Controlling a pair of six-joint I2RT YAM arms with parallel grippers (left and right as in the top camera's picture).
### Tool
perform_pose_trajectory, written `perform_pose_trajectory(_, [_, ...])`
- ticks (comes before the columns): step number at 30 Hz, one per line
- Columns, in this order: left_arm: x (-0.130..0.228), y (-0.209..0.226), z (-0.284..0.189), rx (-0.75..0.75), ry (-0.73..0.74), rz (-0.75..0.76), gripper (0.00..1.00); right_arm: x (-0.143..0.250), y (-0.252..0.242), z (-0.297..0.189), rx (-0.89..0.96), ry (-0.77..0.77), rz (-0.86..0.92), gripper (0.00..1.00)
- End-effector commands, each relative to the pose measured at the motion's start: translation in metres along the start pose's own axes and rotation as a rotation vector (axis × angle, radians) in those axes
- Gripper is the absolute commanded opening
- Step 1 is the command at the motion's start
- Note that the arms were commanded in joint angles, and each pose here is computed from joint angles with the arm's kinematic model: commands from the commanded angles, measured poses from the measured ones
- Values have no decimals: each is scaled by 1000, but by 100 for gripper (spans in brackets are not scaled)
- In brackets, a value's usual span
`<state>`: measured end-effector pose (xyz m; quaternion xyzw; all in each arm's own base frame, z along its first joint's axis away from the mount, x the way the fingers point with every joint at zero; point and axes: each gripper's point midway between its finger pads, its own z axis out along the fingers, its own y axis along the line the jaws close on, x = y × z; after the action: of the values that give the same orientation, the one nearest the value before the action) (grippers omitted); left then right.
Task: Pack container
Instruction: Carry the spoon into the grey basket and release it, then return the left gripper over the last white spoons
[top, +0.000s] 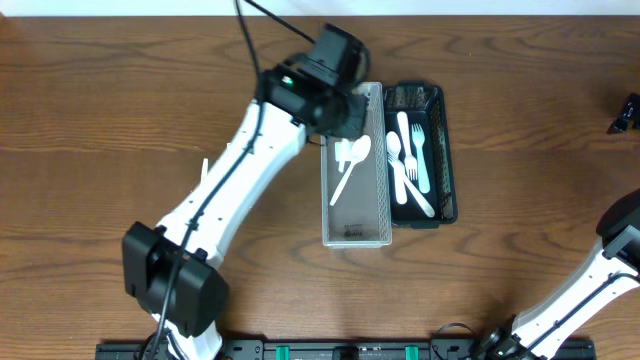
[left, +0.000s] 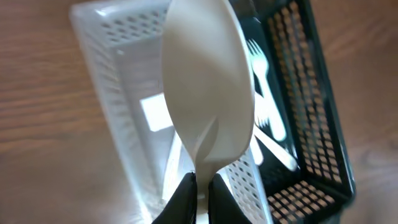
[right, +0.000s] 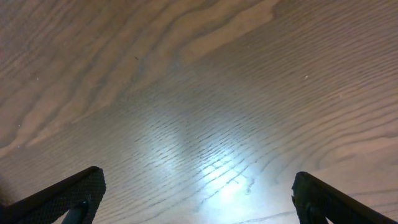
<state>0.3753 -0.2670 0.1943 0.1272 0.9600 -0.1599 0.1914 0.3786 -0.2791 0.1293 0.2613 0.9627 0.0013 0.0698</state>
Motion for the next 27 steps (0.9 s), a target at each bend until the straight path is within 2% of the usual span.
perform_pose_trajectory(1, [9,2,12,-13,38,-18,28,1,-4,3,-4,7,-5,99])
perform_pose_trajectory(2, [9,2,12,-13,38,-17,47,1,-4,3,-4,7,-5,99])
perform_pose_trajectory(5, [8,3,12,-13,37,-17,49,1,-4,3,-4,7,-5,99])
perform_pose_trajectory(12, [-2,13,11,-32,4,21,99,1,-4,3,-4,7,-5,99])
perform_pose_trajectory(18, [-13,88,-7,-230,-27,-63,98,1,-4,3,-4,7,-5,99])
perform_pose_trajectory(22, [7,141,-21,-344,65,-129,98,1,-4,3,-4,7,-5,99])
perform_pose_trajectory(27, [34,187,-27,-395,158,-236,98,1,-4,3,-4,7,-5,99])
